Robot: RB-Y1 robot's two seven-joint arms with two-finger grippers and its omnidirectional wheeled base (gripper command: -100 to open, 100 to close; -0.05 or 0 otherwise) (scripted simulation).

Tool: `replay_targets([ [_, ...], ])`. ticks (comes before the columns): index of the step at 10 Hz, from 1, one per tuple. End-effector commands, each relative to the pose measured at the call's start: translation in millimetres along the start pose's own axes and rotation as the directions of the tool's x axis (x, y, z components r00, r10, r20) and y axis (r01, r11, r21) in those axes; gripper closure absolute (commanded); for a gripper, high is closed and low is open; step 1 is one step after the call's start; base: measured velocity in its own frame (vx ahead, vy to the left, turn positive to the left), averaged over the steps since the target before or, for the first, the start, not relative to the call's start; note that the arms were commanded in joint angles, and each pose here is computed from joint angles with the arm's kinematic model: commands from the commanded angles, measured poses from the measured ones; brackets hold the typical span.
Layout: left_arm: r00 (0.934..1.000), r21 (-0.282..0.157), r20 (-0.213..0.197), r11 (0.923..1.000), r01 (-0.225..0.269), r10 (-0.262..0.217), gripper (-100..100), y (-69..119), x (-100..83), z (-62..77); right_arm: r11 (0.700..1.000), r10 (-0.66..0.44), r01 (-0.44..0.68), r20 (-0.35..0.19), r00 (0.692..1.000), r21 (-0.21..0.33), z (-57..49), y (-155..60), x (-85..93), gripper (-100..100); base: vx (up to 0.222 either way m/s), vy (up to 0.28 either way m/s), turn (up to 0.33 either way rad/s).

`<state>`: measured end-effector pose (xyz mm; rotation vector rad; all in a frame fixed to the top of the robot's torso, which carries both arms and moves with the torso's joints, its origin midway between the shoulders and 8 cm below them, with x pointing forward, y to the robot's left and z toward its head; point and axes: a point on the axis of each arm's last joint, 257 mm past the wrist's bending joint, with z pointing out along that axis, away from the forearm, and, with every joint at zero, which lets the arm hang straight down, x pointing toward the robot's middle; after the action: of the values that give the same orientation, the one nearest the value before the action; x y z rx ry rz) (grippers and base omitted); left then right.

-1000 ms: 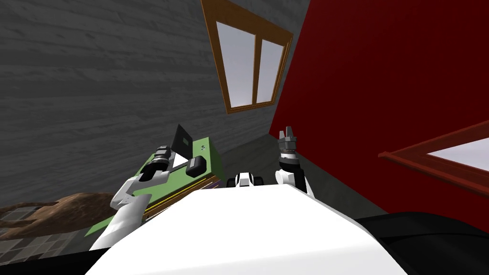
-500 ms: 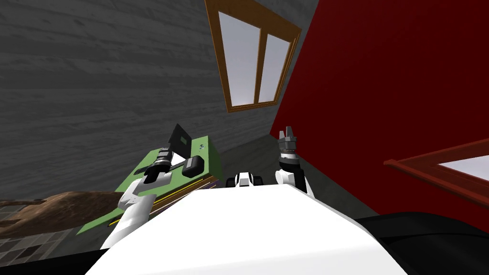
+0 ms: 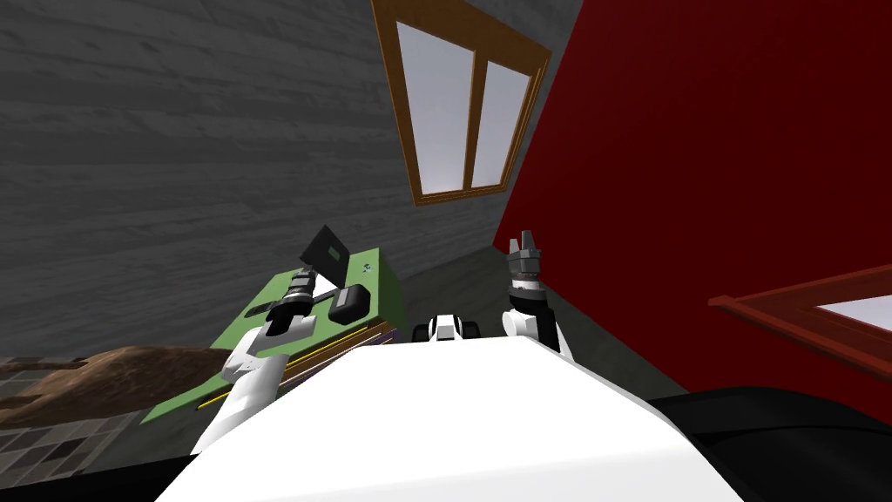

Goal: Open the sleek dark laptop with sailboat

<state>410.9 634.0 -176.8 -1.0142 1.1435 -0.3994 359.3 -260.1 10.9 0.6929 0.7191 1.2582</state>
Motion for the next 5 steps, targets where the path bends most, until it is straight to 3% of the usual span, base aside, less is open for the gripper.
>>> replay_targets([
  [1,0.9932,0.0,0.012,0.9933,0.116,-0.116,100,-1.1,5.6,2.9,1.0,0.0,0.0,0.0,1.0,0.0,0.0,0,0.0,0,-0.063,0.083,0.026],
  [2,0.9812,0.001,0.019,0.9814,0.192,-0.192,100,-2.0,9.5,4.9,1.0,0.0,0.0,0.0,1.0,0.0,0.0,0,0.0,0,-0.085,0.131,0.032],
  [3,0.973,0.002,0.022,0.9732,0.23,-0.23,100,-2.4,11.6,5.8,1.0,0.0,0.0,0.0,1.0,0.0,0.0,0,0.0,0,-0.087,0.149,0.02],
  [4,0.9521,0.004,0.028,0.9525,0.304,-0.304,100,-3.3,15.9,7.8,1.0,0.0,0.0,0.0,1.0,0.0,0.0,0,0.0,0,-0.082,0.143,0.027],
  [5,0.9395,0.005,0.031,0.94,0.341,-0.341,100,-3.8,18.1,8.8,1.0,0.0,0.0,0.0,1.0,0.0,0.0,0,0.0,0,-0.08,0.128,0.025],
])
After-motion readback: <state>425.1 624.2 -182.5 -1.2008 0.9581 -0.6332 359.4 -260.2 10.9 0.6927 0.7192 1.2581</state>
